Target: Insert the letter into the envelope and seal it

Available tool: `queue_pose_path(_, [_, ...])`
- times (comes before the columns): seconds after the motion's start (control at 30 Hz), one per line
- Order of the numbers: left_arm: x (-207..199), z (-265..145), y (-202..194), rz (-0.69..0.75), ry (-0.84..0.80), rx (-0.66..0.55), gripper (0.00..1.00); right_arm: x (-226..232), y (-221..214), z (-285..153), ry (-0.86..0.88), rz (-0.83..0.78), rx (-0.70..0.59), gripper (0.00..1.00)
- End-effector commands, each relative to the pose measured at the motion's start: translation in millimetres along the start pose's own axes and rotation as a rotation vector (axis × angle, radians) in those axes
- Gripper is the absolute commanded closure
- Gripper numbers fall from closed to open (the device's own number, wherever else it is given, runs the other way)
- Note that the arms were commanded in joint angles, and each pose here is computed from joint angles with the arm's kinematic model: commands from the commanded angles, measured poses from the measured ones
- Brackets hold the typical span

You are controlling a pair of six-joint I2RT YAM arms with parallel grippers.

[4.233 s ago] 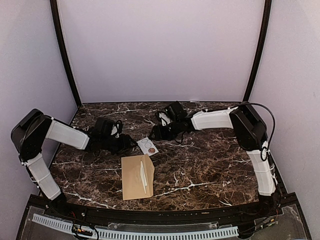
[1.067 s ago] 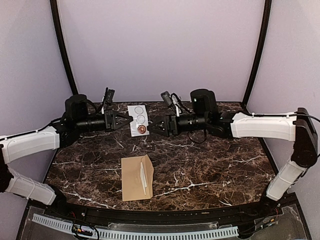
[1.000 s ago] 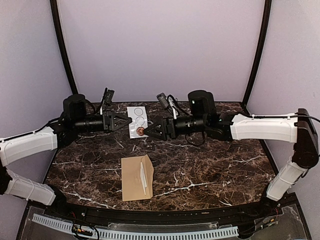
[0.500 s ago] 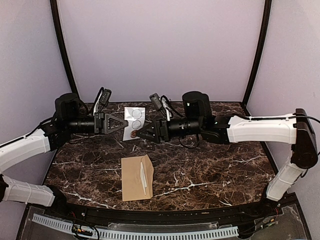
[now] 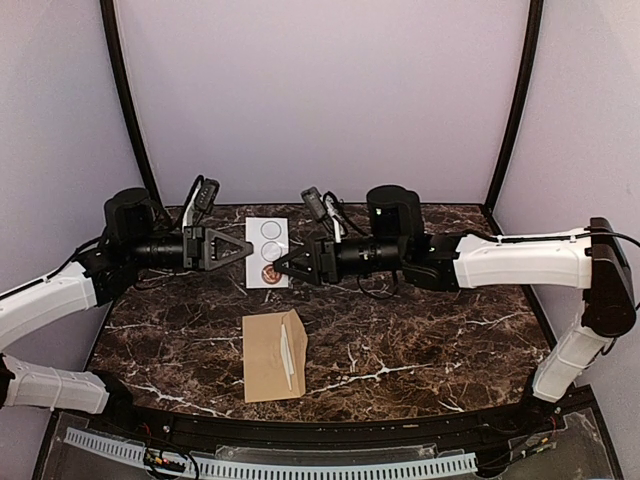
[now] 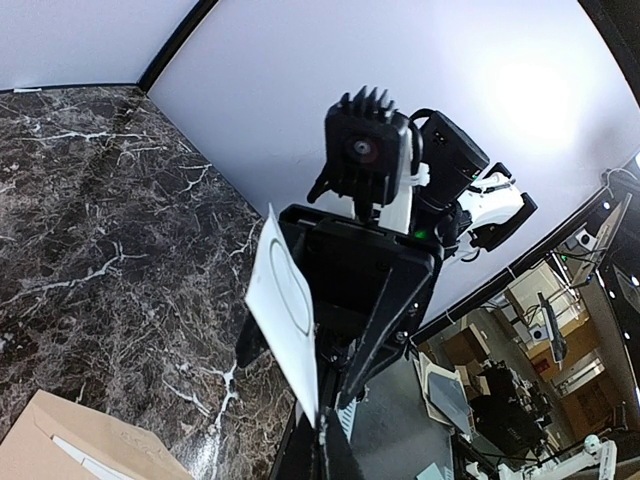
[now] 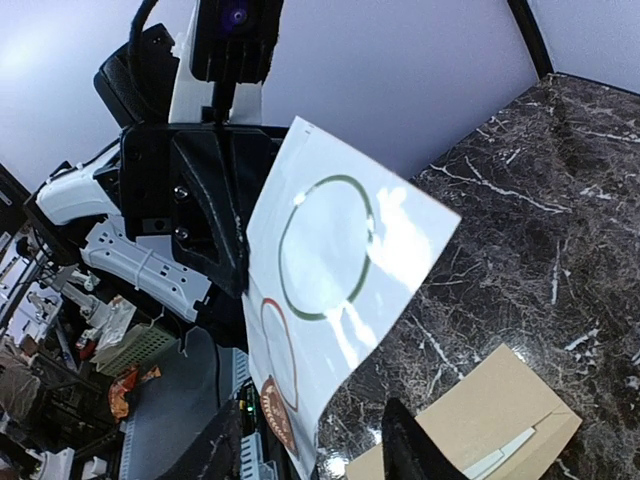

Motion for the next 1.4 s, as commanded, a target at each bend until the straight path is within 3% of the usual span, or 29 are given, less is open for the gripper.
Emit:
queue_pose_path(0.0, [-7.0, -2.1, -1.0, 0.016, -0.030, -0.011, 1.00, 21.4, 4.1, 0.1, 0.094, -0.028, -0.017, 0.63])
queue_pose_path(0.13, [-6.1, -1.8, -2.6, 0.012, -0.032, -0.010, 1.00, 25.3, 2.1, 3.1, 0.118, -0.025, -0.001, 0.76])
queue_pose_path(0.37, [-7.9, -1.8, -2.8, 0.010, -0.045, -0.011, 1.00, 24.3, -4.1, 11.1, 0.129, -0.016, 0.034, 0.79])
queue_pose_path(0.47, [-7.8, -1.9, -4.2, 0.008, -0.047, -0.010, 0.99, 25.6, -2.3, 11.0, 0.135, -0.019, 0.028, 0.94])
queue_pose_path(0.5, [-8.0, -2.1, -5.5, 0.006, -0.051, -0.007, 0.97, 26.5, -1.4, 10.8, 0.136, -0.021, 0.024, 1.00])
queue_pose_path(0.6, [-6.3, -1.9, -12.4, -0.002, -0.057, 0.006, 0.66, 31.7, 4.8, 6.7, 0.147, -0.030, -0.008, 1.00])
queue_pose_path(0.67, [-5.7, -1.7, -19.4, -0.013, -0.070, 0.022, 0.55, 36.9, 8.6, 4.2, 0.163, -0.035, -0.024, 1.00])
queue_pose_path(0.73, [-8.4, -1.1, -26.9, -0.023, -0.098, 0.042, 0.50, 40.4, 11.5, 3.3, 0.173, -0.039, -0.031, 1.00])
queue_pose_path(0.87, [-17.6, 1.6, -38.3, -0.010, -0.134, 0.076, 0.50, 41.3, 12.7, 3.9, 0.177, -0.035, -0.031, 1.00])
queue_pose_path(1.03, [-17.9, 3.6, -41.7, 0.006, -0.113, 0.079, 0.74, 37.4, 11.4, 6.2, 0.171, -0.022, -0.028, 1.00])
queue_pose_path(1.1, [-16.8, 4.0, -41.7, 0.008, -0.110, 0.074, 0.77, 34.9, 10.5, 6.7, 0.166, -0.015, -0.027, 1.00])
queue_pose_path(1.2, [-13.5, 5.1, -42.4, 0.001, -0.100, 0.069, 0.77, 33.9, 9.1, 6.5, 0.169, -0.006, -0.023, 1.00])
queue_pose_path(1.37, [-8.3, 4.6, -40.3, 0.009, -0.065, 0.048, 0.66, 34.1, 8.6, 3.5, 0.173, -0.005, -0.025, 1.00])
Point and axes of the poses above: each gripper's point midway between its finger pads, its own z axis out along the fingers, its own x axis along the line the jaws close on, y = z × x, the point moved 1 cm from there along -z, back along the fingers, and after that the axes turned 9 degrees about z, right-handed, at the moved point
